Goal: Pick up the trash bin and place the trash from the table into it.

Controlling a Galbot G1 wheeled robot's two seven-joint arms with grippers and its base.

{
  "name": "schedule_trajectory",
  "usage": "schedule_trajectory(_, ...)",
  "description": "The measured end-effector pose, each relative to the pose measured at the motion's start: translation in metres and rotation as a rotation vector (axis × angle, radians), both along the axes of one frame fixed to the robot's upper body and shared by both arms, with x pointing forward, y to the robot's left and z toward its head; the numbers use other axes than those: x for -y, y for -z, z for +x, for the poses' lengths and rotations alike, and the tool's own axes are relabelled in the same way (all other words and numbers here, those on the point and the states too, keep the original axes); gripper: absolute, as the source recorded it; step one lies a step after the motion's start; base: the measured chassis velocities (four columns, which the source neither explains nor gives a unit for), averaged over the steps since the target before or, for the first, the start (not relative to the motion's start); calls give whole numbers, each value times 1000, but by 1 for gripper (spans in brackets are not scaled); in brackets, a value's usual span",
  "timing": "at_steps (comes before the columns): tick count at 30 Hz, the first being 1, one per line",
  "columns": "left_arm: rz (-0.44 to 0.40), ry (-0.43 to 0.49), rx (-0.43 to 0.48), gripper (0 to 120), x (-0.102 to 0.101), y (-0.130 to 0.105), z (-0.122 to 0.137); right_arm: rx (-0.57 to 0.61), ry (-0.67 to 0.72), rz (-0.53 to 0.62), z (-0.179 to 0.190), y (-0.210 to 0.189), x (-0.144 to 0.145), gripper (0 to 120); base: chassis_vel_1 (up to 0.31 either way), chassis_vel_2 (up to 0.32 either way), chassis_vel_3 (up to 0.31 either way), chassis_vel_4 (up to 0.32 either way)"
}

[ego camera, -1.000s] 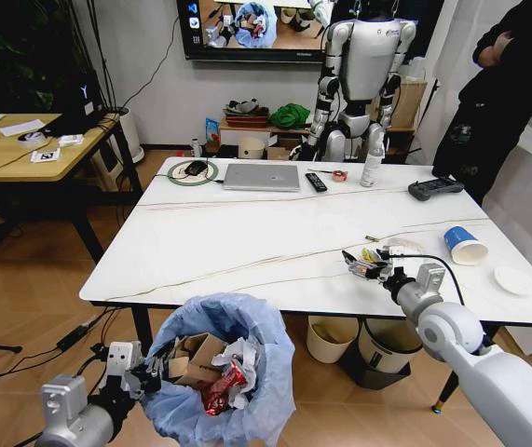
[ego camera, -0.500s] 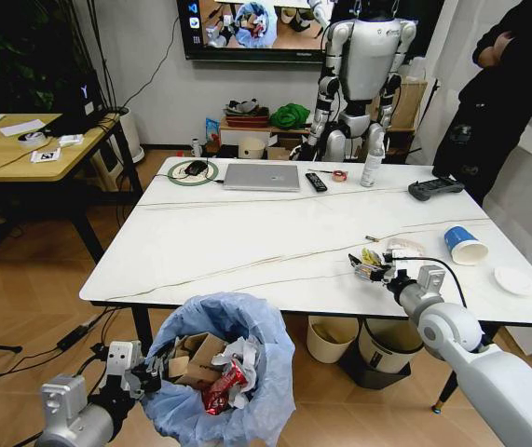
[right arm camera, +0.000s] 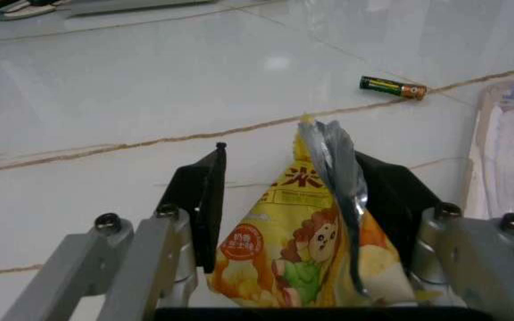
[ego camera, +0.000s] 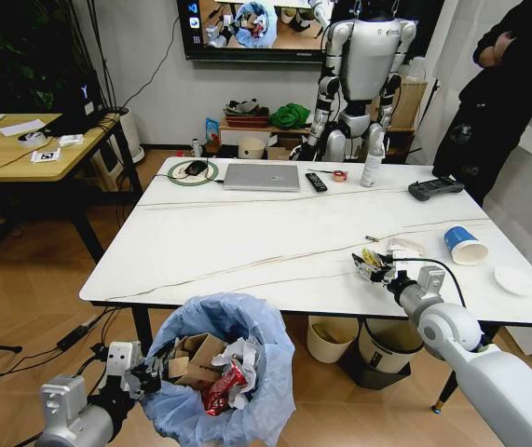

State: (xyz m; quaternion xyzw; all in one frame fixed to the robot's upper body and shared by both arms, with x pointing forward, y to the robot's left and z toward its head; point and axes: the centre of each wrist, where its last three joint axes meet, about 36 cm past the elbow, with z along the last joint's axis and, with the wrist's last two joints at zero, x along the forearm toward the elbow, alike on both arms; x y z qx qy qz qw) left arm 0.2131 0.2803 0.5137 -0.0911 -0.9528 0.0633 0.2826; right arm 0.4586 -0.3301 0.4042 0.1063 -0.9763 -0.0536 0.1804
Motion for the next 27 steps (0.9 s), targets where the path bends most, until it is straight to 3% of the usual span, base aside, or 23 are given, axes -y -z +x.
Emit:
schedule_trajectory(14,-3,-1,2,0,0,0,0,-26,-4,1,6,11,5,1,0,0,0,0)
schedule_trajectory(27,-4,-1,2,0,0,0,0,-10,-18,4,4,5,4,0,0,0,0,0)
